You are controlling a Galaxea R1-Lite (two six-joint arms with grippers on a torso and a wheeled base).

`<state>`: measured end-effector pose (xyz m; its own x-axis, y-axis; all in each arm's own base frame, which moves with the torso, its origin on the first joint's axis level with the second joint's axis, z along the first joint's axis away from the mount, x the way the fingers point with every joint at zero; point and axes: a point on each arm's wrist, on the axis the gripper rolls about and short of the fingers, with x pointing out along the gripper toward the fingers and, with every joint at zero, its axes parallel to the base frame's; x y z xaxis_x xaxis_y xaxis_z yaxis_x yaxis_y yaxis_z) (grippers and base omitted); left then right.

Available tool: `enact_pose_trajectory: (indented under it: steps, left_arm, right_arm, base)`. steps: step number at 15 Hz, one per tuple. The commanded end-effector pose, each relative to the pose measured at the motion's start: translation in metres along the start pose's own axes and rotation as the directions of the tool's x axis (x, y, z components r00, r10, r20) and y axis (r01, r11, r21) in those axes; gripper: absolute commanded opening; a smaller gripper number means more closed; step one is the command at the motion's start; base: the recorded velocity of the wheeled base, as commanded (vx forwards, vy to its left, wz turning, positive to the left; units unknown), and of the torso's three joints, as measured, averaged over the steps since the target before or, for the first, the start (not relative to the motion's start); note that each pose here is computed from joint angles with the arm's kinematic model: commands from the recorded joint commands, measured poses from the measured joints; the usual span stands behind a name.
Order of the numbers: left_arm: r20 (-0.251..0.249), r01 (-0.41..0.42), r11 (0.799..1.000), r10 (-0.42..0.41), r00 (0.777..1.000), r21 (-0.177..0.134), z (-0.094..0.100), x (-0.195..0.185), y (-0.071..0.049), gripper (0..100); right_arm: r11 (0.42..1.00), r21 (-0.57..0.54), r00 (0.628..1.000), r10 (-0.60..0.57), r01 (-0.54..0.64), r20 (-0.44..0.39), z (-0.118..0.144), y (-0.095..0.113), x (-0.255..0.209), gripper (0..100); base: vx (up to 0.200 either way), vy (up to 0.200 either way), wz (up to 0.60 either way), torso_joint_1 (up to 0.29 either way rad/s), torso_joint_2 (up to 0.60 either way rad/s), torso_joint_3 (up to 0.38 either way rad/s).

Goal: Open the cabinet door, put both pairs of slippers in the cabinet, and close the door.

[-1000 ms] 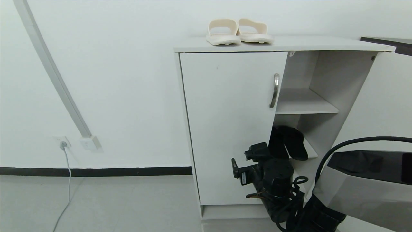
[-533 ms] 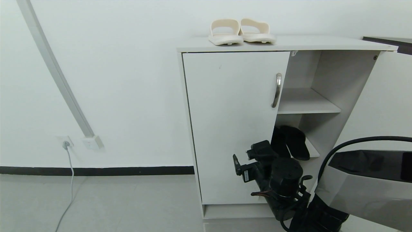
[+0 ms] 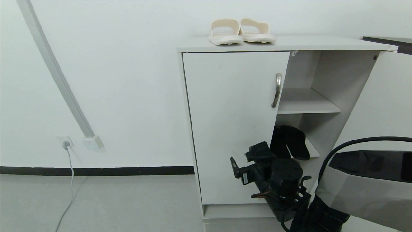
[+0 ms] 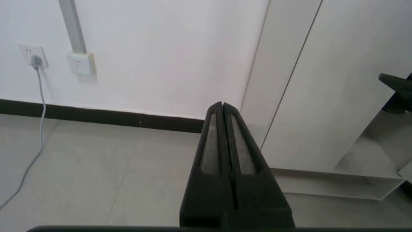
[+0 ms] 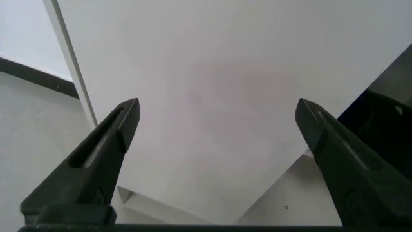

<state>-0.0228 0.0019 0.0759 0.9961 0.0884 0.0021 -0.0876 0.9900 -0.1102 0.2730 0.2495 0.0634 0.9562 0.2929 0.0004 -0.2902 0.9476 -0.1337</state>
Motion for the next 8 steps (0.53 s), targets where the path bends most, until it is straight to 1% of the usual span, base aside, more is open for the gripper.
enact_pose_trajectory:
  steps: [1, 3, 5, 6, 8]
  left_arm:
    - [-0.001, -0.001, 1.000, 0.001, 1.000, 0.000, 0.0001, 0.0001, 0.0000, 0]
    - [-0.001, -0.001, 1.000, 0.001, 1.000, 0.000, 0.0001, 0.0001, 0.0000, 0]
    - [-0.001, -0.001, 1.000, 0.001, 1.000, 0.000, 0.0001, 0.0001, 0.0000, 0]
    - [-0.001, -0.001, 1.000, 0.001, 1.000, 0.000, 0.0001, 0.0001, 0.0000, 0]
    - [-0.001, -0.001, 1.000, 0.001, 1.000, 0.000, 0.0001, 0.0001, 0.0000, 0]
  right_arm:
    - [1.000, -0.002, 1.000, 0.002, -0.002, -0.001, -0.0023, 0.0009, 0.0006, 100]
    - [1.000, -0.004, 1.000, -0.005, 0.005, -0.009, -0.0055, -0.0015, 0.0015, 100]
    - [1.000, 0.000, 1.000, -0.007, 0.007, 0.000, -0.0052, -0.0011, 0.0024, 100]
    - [1.000, 0.000, 1.000, -0.008, 0.008, 0.001, -0.0053, -0.0009, 0.0027, 100]
    - [1.000, 0.000, 1.000, -0.007, 0.007, 0.000, -0.0058, -0.0007, 0.0031, 100]
  base:
    - [0.000, 0.000, 0.00, 0.000, 0.00, 0.000]
    - [0.000, 0.000, 0.00, 0.000, 0.00, 0.000]
    - [0.000, 0.000, 0.00, 0.000, 0.00, 0.000]
    - [0.000, 0.000, 0.00, 0.002, -0.20, -0.222]
    - [0.000, 0.000, 0.00, 0.007, -0.18, -0.315]
